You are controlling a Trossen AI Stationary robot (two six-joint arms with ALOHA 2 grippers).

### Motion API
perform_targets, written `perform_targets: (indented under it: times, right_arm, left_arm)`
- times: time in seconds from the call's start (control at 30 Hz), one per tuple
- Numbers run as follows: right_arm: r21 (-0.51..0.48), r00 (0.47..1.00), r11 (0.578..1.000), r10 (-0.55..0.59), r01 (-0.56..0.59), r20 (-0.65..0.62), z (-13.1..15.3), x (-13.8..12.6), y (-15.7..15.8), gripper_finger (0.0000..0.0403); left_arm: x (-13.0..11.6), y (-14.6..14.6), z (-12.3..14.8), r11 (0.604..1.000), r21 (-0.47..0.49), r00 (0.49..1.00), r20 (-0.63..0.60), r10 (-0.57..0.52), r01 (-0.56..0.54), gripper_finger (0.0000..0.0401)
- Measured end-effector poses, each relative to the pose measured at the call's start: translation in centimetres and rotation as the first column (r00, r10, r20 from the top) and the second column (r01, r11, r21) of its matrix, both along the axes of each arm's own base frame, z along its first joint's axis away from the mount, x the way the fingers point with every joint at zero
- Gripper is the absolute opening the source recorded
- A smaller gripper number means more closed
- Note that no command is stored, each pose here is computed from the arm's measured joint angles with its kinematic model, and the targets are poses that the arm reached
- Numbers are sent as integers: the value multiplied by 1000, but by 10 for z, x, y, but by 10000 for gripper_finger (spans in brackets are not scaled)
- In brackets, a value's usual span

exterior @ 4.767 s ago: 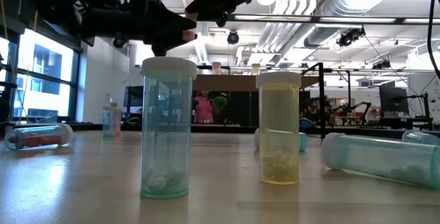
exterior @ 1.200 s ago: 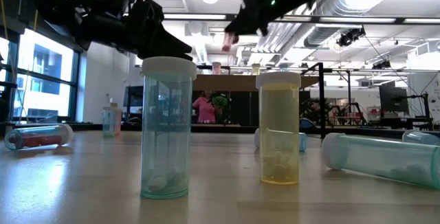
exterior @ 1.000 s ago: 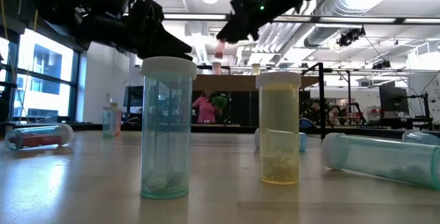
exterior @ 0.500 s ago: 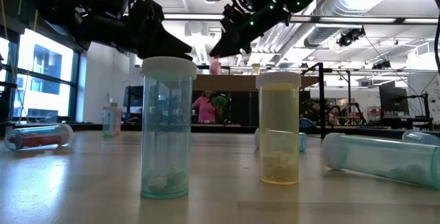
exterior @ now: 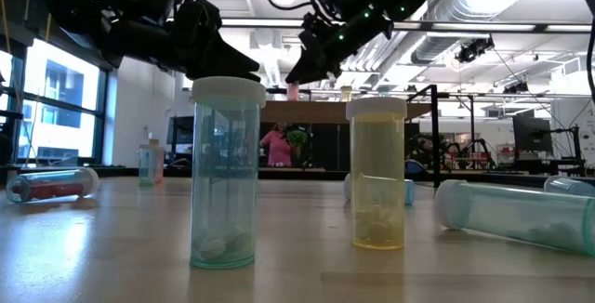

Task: Pick and place medicine bottles onto shelf by color
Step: Align the pink pill bottle with the pink bottle on the shelf

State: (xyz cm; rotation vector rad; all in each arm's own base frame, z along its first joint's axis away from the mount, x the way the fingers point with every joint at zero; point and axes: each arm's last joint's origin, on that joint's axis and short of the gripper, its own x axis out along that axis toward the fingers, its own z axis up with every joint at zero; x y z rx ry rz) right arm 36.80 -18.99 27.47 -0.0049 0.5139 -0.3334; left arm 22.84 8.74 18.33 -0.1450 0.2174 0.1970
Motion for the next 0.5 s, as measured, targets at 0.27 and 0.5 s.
perform_targets:
  times: [0.27, 0.5]
  right_arm:
    - [2, 1000, 1000, 2, -2, 0, 0, 0, 0, 132]
    - [9, 1000, 1000, 7, -7, -5, -1, 0, 0, 132]
  left_arm:
    - [0, 0, 0, 1000, 0, 1000, 0, 0, 0, 214]
    - [0, 0, 0, 1000, -1, 1000, 0, 0, 0, 214]
